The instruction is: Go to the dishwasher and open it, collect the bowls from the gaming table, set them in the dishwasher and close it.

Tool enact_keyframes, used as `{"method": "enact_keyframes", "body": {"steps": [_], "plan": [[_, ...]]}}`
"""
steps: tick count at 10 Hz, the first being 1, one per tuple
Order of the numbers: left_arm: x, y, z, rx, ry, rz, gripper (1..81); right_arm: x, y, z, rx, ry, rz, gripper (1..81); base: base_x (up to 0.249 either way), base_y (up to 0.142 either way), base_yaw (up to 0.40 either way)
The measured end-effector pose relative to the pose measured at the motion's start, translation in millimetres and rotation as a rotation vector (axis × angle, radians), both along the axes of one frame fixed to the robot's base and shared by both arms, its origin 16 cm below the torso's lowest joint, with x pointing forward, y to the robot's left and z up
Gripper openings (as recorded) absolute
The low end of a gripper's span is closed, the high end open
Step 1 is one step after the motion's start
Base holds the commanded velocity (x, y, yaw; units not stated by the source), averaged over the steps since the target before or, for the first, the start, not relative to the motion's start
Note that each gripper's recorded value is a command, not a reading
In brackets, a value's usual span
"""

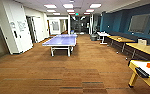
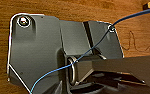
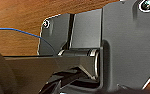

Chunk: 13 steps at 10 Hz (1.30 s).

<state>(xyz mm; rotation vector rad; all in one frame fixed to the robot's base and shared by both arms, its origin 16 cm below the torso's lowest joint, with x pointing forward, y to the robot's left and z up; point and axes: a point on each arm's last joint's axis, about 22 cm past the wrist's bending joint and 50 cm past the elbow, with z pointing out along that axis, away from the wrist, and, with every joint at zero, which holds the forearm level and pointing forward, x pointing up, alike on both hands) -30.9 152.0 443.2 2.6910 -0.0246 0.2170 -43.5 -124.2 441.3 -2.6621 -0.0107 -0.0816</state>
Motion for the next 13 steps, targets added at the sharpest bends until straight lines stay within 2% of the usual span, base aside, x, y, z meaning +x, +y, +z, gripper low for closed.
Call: {"method": "enact_keyframes", "body": {"steps": [3,5,13], "plan": [[1.4,0.0,0.0,0.000,0.000,0.000,81.1,4.8,0.4,0.0,0.001,-0.005,0.000,81.1,0.133,0.000,0.000],[6.0,-0.6,0.1,-0.001,-0.006,0.000,81.1,6.6,0.4,0.0,0.001,-0.006,0.000,81.1,0.000,0.000,0.000],[-2.9,-0.1,-0.1,0.000,0.006,-0.002,81.1,1.3,0.4,0.0,0.000,-0.001,0.000,81.1,0.000,0.000,0.000]]}}
